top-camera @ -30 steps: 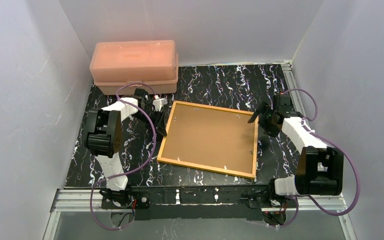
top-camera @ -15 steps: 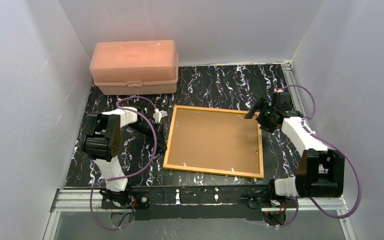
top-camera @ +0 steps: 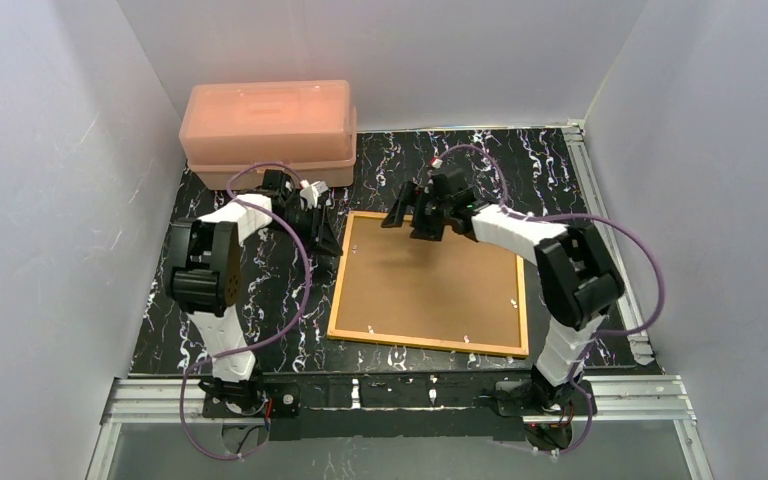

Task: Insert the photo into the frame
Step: Adjust the photo frame at the center of the board, then install the photo frame at the center of the board.

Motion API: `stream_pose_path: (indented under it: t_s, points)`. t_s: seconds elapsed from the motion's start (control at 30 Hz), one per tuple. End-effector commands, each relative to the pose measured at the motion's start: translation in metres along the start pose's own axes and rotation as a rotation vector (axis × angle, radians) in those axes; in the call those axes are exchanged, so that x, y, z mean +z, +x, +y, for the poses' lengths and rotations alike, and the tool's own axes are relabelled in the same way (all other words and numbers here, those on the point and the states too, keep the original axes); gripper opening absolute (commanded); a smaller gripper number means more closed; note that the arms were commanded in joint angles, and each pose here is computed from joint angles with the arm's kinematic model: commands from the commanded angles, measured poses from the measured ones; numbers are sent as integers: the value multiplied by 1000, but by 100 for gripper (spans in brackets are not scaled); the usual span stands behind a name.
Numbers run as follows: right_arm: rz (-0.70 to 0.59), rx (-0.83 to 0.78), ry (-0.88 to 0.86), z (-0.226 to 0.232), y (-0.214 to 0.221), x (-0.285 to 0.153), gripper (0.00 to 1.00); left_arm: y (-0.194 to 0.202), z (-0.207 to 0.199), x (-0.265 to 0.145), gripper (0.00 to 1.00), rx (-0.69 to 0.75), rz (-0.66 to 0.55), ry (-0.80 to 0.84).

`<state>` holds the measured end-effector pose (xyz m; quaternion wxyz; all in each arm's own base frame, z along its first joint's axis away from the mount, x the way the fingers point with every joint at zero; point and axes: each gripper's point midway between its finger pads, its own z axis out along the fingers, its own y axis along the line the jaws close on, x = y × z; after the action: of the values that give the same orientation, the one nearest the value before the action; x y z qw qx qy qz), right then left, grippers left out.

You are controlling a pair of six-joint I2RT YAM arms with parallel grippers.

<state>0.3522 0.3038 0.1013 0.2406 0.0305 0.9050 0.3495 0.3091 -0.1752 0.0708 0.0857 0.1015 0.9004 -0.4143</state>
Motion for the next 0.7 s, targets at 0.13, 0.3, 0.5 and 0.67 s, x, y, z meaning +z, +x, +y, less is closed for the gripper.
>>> stream_pose_path:
  t_s: [0.13,0.3,0.5,0.67]
  points:
    - [-10,41,-219,69,-10,40,99,-25,35,28,26,-195,-45,-12]
    - [31,54,-257,81,7,58,99,-18,37,34,20,-210,-37,15]
    - [70,56,-271,91,24,75,99,-9,39,37,16,-211,-23,18]
    - [92,53,-257,89,34,85,98,2,42,38,12,-218,-12,5]
